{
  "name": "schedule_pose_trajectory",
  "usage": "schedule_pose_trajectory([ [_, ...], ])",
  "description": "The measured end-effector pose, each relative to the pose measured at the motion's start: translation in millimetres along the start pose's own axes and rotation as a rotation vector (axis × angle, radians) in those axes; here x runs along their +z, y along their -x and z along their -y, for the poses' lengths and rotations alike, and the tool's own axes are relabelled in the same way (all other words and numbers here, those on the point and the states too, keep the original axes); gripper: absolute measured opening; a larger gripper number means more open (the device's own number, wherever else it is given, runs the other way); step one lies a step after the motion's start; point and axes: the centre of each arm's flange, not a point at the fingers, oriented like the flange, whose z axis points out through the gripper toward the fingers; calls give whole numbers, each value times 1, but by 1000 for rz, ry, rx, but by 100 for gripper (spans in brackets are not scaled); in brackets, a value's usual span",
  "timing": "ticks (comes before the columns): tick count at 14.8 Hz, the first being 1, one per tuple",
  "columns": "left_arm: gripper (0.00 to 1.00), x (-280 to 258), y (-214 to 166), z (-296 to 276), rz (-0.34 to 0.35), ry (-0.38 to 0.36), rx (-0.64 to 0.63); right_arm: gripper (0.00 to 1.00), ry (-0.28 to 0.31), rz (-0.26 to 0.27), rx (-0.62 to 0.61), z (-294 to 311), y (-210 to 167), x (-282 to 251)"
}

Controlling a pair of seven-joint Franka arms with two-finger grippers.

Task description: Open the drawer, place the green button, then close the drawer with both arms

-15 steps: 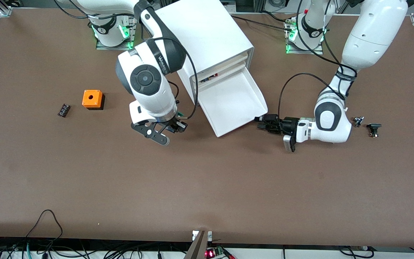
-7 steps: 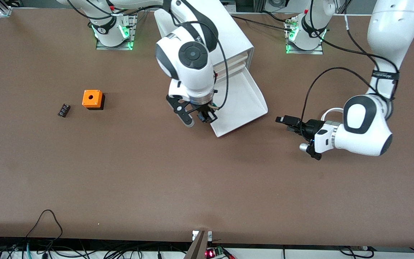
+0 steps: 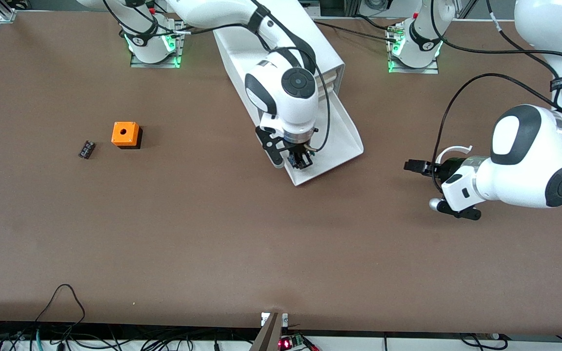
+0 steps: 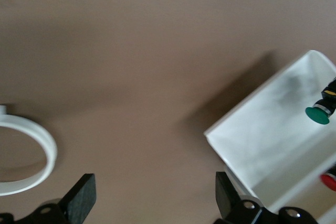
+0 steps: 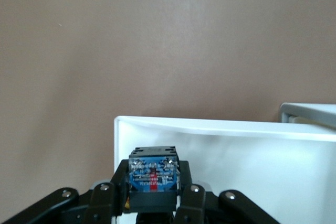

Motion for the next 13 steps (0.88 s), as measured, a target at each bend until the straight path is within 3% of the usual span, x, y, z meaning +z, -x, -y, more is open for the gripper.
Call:
schedule_pose_trajectory([
  [3, 100, -25, 7, -1, -38, -168, 8, 41, -26, 5, 32, 2, 11, 17],
  [5, 100, -47, 10, -3, -83, -222, 11, 41, -40, 10, 48, 4, 13, 21],
  [8, 100, -73, 11, -5, -161, -239, 14, 41, -46, 11, 56, 4, 14, 28],
  [12, 100, -78, 11, -4, -183, -235, -41, 42, -54, 14, 56, 4, 16, 31],
  [13, 100, -78, 11, -4, -189, -231, -88, 47, -56, 14, 57, 5, 16, 31],
])
